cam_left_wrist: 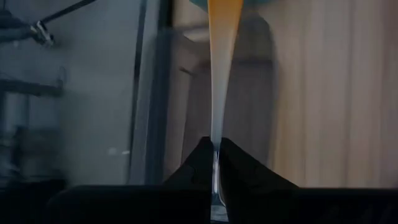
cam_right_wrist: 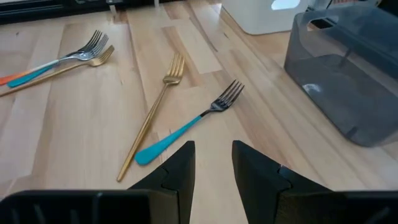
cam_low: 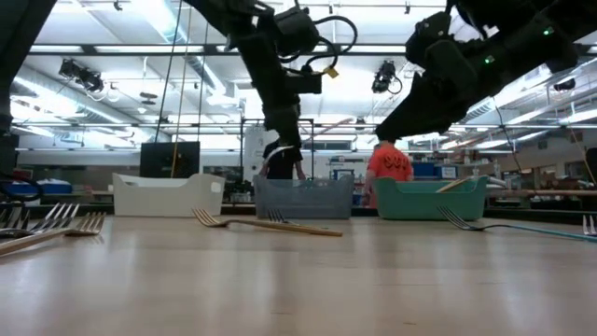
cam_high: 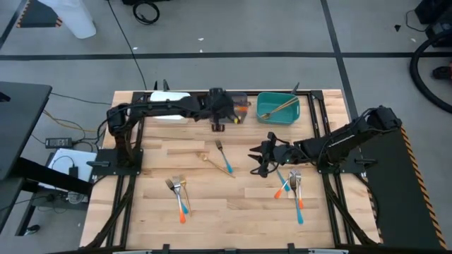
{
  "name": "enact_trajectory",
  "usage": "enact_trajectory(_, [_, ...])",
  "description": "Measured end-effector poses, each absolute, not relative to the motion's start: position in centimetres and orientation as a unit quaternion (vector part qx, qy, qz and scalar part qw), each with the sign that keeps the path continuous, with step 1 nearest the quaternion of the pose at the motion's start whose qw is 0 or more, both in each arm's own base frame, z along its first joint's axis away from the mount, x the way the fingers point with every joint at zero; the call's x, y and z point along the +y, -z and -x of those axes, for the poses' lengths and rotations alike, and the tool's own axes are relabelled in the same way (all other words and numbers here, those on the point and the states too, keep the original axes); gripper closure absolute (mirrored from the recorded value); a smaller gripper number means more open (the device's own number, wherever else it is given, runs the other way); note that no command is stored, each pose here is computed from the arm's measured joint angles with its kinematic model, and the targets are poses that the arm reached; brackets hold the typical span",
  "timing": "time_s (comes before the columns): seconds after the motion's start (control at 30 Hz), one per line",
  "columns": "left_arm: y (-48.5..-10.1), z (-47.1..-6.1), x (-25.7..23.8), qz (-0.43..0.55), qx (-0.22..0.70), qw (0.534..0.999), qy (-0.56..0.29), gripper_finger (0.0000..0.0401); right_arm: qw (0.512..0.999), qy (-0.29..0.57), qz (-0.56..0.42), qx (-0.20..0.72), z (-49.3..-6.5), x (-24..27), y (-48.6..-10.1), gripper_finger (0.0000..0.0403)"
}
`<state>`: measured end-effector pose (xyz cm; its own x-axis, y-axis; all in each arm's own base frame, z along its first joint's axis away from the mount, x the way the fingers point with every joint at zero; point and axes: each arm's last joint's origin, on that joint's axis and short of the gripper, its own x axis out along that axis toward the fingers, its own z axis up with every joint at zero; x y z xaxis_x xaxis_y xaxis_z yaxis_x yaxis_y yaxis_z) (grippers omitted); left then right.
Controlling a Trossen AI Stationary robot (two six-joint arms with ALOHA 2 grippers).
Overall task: Sort silverware by color (type)
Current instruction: Put the orange fork into the black bin
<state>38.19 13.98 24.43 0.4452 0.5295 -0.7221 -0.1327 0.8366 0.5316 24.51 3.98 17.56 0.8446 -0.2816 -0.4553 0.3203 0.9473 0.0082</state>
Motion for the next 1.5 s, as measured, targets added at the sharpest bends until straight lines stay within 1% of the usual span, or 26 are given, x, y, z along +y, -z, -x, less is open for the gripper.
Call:
enact_trajectory(0.1, [-24.7,-37.7,16.2,-0.140,0.453,0.854,-0.214,0.0381,0.960,0.162,-0.037,0.225,-24.3,4.8,-17.6,0.0286])
enact_trajectory(0.23, [-24.9,-36.9,18.9,-0.074,0.419,0.875,-0.231,0.0381,0.961,0.165,-0.032,0.220,-24.1,5.5,-17.6,0.0286])
enact_trajectory(0.4, [-24.5,-36.1,21.2,0.002,0.388,0.890,-0.238,0.0381,0.961,0.167,-0.035,0.216,-23.9,6.0,-17.6,0.0286])
enact_trajectory(0.5, [-23.0,-35.8,22.0,0.035,0.406,0.881,-0.240,0.0381,0.962,0.164,-0.036,0.215,-23.9,6.3,-17.6,0.0286])
enact_trajectory(0.57, [-22.0,-35.9,22.1,0.045,0.424,0.872,-0.239,0.0381,0.962,0.163,-0.038,0.216,-23.9,6.3,-17.6,0.0286])
enact_trajectory(0.9, [-19.3,-36.4,22.4,0.075,0.453,0.855,-0.240,0.0381,0.961,0.172,-0.032,0.215,-23.8,6.3,-17.6,0.0286])
enact_trajectory(1.27, [-18.3,-36.6,22.4,0.066,0.468,0.850,-0.231,0.0379,0.961,0.170,-0.020,0.217,-23.8,6.3,-17.6,0.0286])
enact_trajectory(1.37, [-18.3,-36.6,22.4,0.064,0.468,0.851,-0.231,0.0369,0.961,0.169,-0.019,0.217,-23.8,6.3,-17.6,0.0286])
enact_trajectory(1.5, [-18.3,-36.6,22.4,0.064,0.468,0.850,-0.231,0.0337,0.961,0.169,-0.017,0.218,-23.8,6.3,-17.6,0.0286])
